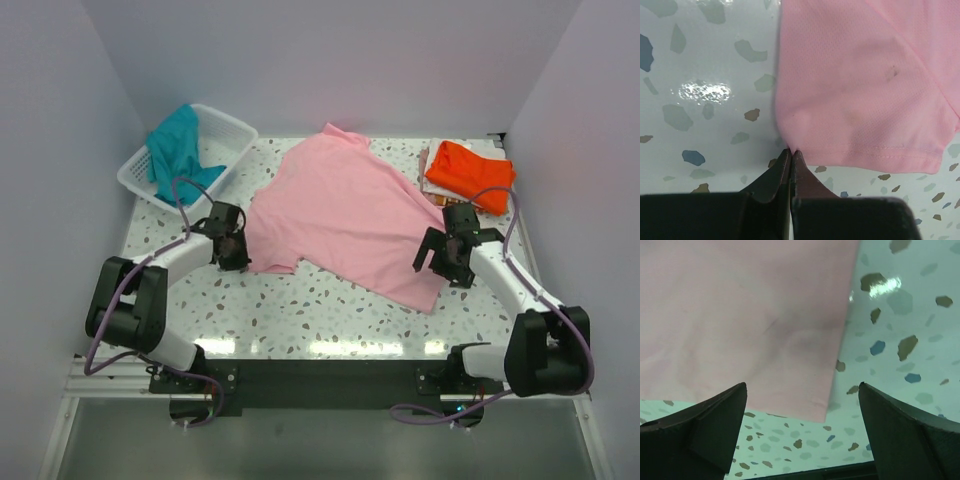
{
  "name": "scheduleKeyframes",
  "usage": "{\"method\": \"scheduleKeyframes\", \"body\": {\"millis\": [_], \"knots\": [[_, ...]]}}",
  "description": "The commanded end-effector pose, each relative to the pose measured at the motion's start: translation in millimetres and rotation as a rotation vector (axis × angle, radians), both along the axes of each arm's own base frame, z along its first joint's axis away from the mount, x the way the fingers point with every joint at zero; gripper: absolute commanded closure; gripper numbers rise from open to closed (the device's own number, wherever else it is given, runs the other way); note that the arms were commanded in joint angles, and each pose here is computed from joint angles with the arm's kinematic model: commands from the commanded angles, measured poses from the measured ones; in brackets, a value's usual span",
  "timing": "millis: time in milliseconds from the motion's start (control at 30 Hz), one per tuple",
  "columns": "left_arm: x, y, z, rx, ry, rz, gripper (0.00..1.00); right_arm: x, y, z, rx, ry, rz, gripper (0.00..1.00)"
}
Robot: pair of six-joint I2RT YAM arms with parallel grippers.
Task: Fold and stack the t-shirts
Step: Move the tshirt to the center of the board
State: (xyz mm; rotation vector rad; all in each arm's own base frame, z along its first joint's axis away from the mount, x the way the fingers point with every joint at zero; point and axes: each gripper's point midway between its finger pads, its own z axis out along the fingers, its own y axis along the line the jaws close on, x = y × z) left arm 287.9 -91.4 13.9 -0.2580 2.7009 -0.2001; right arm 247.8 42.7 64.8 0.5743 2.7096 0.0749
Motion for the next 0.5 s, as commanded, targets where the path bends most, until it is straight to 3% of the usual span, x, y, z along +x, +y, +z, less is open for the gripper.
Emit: {"method": "scheduleKeyframes", "body": {"millis": [0,133,467], "knots": [[16,7,10,-0.031,-0.032,0.005,1.00,-28,-17,-2,-0.039,0.059,-0.081,0.04],[23,9,15,-0.041,-0.034,0.002,1.00,-48,-18,-6,-0.032,0.115,-0.117,0.04],[36,6,20,-0.085,-0.026,-0.007,1.00,-91,-3,-27,0.053,0.256,-0.112,0.17]]}}
